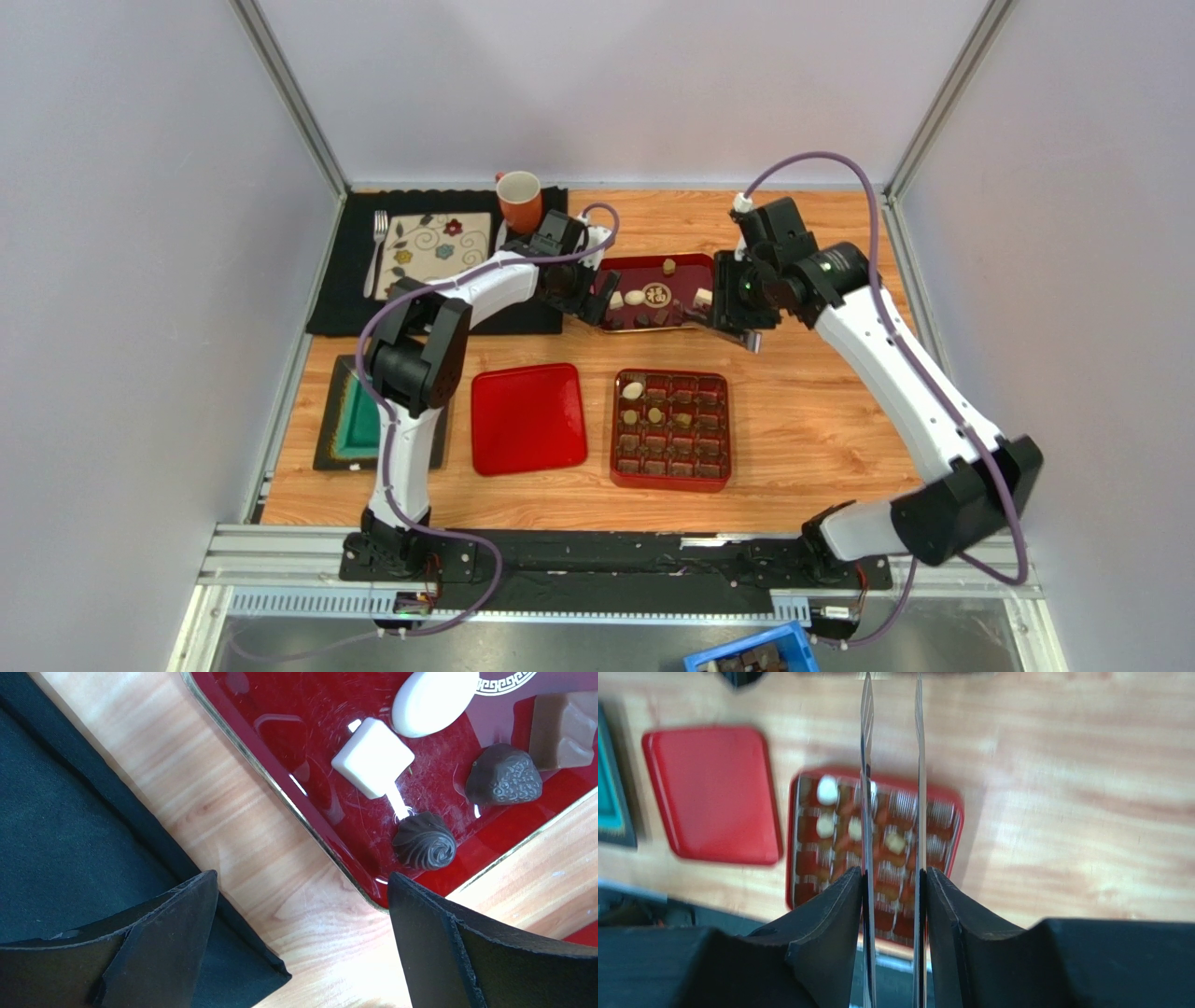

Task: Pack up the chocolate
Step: Place the fake chocolate in the packing box, then pick up the fake chocolate from the plate.

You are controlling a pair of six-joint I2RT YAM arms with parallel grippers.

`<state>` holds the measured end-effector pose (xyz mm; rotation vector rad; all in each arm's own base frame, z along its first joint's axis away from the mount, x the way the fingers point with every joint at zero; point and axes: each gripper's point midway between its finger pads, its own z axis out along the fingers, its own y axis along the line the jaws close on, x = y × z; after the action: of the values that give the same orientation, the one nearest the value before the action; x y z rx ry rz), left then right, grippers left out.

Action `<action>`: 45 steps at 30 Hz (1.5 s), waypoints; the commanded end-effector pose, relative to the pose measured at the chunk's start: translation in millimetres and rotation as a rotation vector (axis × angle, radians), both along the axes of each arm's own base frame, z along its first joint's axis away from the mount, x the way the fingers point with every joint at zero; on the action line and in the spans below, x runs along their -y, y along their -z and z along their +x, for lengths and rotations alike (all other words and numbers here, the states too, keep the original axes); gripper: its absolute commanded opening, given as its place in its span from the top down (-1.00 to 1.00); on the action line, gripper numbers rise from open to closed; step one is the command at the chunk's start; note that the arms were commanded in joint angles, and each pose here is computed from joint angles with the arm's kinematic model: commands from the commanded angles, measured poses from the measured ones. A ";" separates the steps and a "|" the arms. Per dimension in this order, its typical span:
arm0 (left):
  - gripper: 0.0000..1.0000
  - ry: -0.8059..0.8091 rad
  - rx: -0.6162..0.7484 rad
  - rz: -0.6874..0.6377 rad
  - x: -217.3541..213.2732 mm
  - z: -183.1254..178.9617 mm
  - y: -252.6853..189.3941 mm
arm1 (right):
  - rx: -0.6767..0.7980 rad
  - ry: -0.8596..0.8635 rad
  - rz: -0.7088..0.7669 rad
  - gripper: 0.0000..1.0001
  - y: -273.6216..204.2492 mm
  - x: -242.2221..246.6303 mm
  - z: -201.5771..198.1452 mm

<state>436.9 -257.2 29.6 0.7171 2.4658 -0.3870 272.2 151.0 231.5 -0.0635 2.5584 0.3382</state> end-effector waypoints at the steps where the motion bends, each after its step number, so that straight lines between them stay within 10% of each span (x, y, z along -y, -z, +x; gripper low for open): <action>1: -0.98 0.005 -0.015 0.029 -10.5 -13.4 -6.4 | 0.223 0.053 0.025 0.19 -32.0 -3.7 75.7; 14: -0.81 0.099 0.024 0.026 -9.6 -18.8 -10.8 | 0.205 0.071 0.012 0.19 13.8 -23.7 168.0; 45: -0.64 0.207 0.017 -0.018 -5.0 -41.4 -15.9 | 0.131 0.003 -0.007 0.14 59.4 -60.5 176.7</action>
<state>401.9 -252.8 28.8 0.9399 2.4045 -0.4637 431.0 206.2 150.1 -0.0723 2.5186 0.3226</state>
